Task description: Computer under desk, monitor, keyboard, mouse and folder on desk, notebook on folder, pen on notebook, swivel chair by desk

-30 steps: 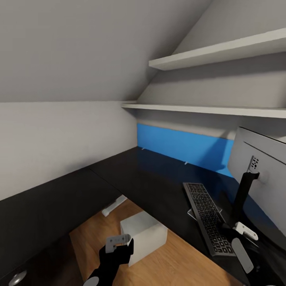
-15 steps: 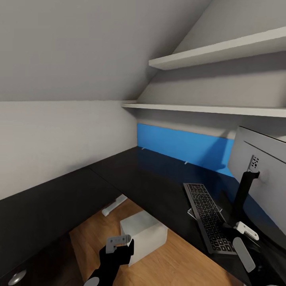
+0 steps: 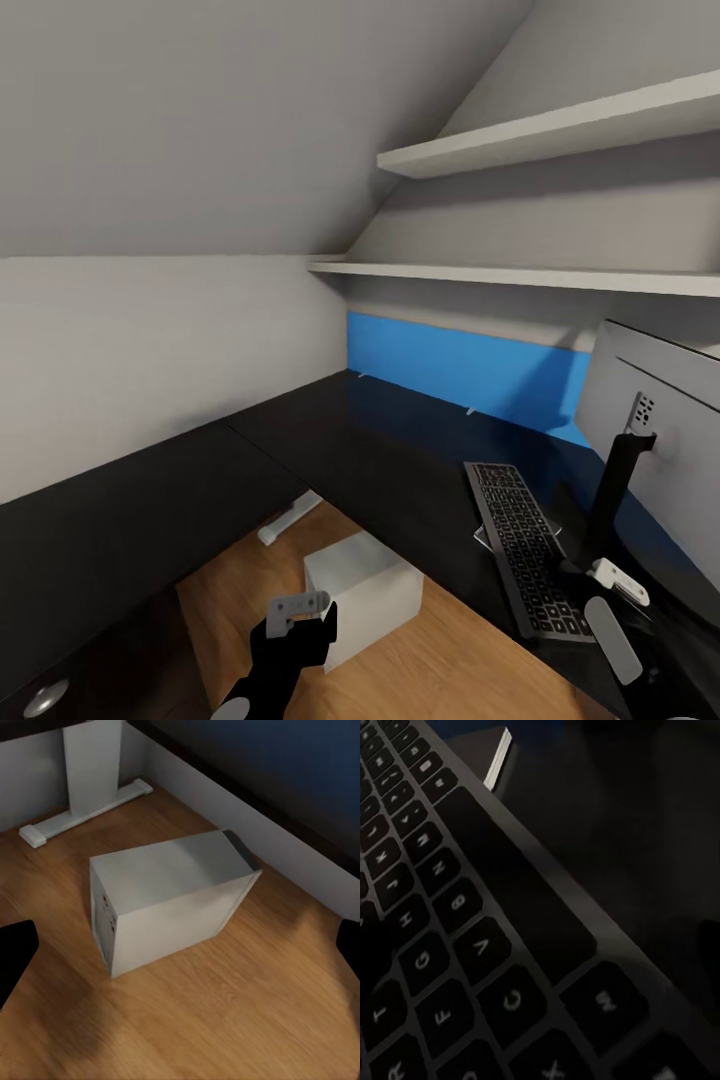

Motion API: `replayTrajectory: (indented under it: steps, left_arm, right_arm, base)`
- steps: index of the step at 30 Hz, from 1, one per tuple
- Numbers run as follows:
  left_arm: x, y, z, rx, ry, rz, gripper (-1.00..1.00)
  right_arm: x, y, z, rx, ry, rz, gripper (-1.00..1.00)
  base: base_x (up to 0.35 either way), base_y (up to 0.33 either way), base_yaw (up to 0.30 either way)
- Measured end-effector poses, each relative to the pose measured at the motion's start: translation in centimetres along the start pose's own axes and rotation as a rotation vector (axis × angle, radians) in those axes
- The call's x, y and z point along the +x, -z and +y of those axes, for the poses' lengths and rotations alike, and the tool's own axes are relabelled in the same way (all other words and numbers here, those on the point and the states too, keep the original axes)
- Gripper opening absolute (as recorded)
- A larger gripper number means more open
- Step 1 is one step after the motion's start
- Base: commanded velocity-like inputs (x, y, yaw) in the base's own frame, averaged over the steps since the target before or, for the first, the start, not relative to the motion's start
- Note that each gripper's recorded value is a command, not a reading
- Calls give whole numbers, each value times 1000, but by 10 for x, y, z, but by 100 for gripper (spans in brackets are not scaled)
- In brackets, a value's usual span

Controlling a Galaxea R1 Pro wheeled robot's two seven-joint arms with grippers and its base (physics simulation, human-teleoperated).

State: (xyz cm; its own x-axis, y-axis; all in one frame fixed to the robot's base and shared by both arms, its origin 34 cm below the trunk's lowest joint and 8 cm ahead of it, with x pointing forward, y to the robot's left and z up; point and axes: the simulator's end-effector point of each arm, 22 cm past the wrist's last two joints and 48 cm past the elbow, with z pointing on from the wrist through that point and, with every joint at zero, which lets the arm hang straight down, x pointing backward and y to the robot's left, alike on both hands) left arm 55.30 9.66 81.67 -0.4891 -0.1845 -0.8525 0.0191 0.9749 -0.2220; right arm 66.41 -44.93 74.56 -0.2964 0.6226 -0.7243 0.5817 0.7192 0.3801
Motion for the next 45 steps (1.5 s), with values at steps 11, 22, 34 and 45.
replayTrajectory:
  steps: [11,22,34,45]
  left_arm:
    - [-5,3,-1,3,-2,-14,100]
    - [-9,5,-2,4,-4,-25,100]
    - [-9,5,-2,4,-4,-25,100]
    - [-9,5,-2,5,-4,-25,100]
  right_arm:
    - [-3,4,5,-15,-23,-1,100]
    - [-6,7,17,-57,-26,-6,100]
    - [-6,7,20,-76,-26,-7,100]
    - [-6,7,21,-76,-26,-6,100]
  base:
    - [0,0,146]
    - [0,0,225]
    - [0,0,273]
    - [0,0,275]
